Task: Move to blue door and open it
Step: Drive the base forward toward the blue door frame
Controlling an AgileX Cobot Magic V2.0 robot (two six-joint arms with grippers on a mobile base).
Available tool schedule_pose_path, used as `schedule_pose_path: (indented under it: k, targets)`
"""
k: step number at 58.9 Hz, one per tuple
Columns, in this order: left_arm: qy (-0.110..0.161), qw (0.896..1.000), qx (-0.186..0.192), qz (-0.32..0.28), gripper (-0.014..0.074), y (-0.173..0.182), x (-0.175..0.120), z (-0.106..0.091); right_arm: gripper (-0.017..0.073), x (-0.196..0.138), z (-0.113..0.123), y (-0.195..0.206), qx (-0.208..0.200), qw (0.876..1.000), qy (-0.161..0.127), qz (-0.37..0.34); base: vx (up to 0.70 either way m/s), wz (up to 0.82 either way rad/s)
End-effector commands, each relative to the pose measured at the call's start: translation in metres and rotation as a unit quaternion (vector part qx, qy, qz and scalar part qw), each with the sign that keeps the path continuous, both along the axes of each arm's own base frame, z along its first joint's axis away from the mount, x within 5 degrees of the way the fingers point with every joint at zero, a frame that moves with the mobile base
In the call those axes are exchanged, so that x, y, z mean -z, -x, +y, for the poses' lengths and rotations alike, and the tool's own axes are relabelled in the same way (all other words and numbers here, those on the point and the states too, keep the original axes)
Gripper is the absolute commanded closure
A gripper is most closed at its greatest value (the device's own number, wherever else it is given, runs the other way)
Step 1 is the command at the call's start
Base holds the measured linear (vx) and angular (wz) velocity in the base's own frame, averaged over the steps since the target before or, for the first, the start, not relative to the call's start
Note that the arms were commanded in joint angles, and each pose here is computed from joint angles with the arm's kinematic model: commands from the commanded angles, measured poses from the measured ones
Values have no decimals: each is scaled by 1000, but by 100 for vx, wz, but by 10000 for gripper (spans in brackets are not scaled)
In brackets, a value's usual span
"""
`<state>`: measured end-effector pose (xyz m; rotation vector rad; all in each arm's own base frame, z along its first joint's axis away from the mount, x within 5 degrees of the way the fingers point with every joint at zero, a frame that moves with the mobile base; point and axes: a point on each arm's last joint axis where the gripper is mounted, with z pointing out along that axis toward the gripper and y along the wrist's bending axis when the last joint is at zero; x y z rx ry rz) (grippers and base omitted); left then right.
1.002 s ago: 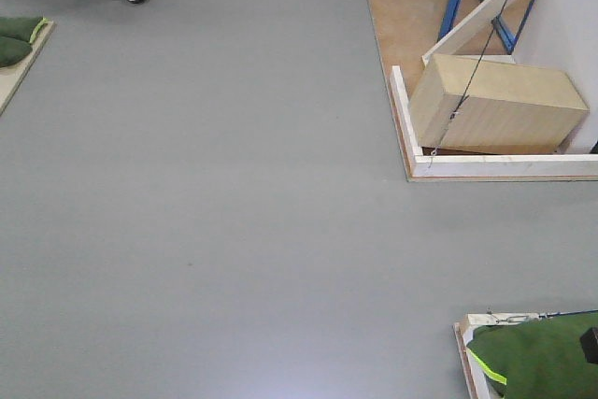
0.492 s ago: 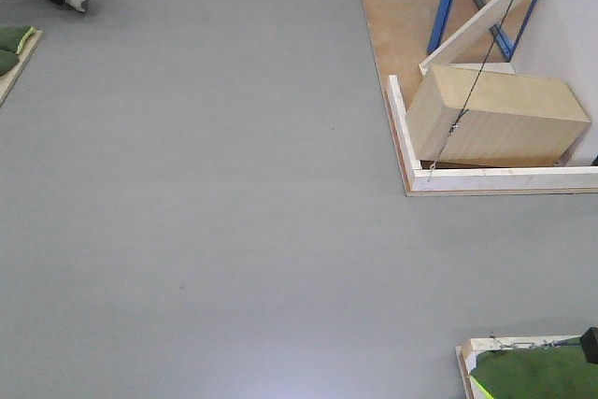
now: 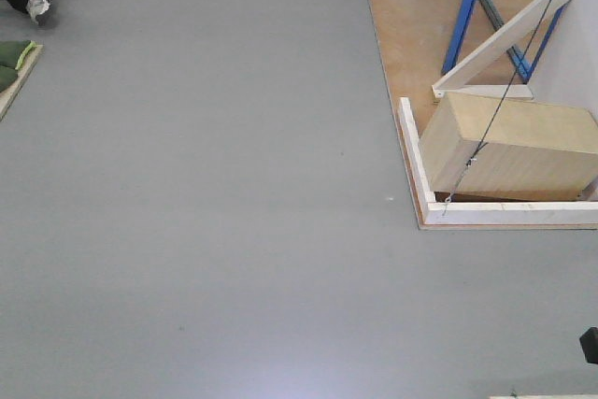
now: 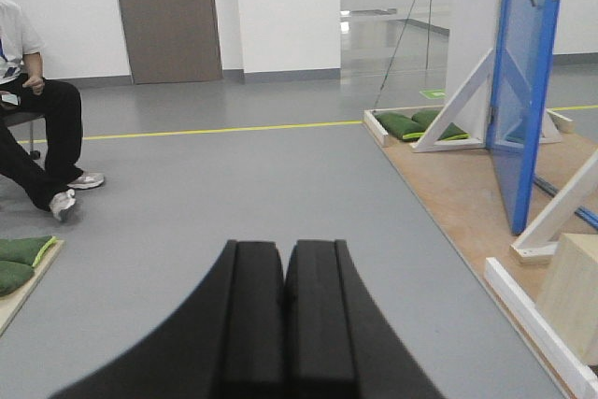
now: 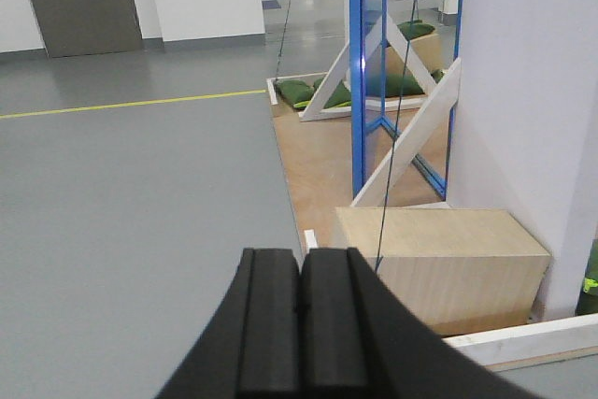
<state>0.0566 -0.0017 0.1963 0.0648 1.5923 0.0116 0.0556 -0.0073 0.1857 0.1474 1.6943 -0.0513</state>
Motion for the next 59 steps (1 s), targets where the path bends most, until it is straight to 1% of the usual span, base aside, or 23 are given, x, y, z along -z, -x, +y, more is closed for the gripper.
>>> schedule_pose_path:
  k: [1,30,59]
  targets:
    - [6,998,3,-62,521,3,-18,0,561,-7,0,0,0,999,7,-44,32,6]
    - [6,998,3,-62,521,3,-18,0,561,-7,0,0,0,999,7,-44,38,1]
    - [6,998,3,-62,521,3,-18,0,561,-7,0,0,0,999,7,-44,45,-4]
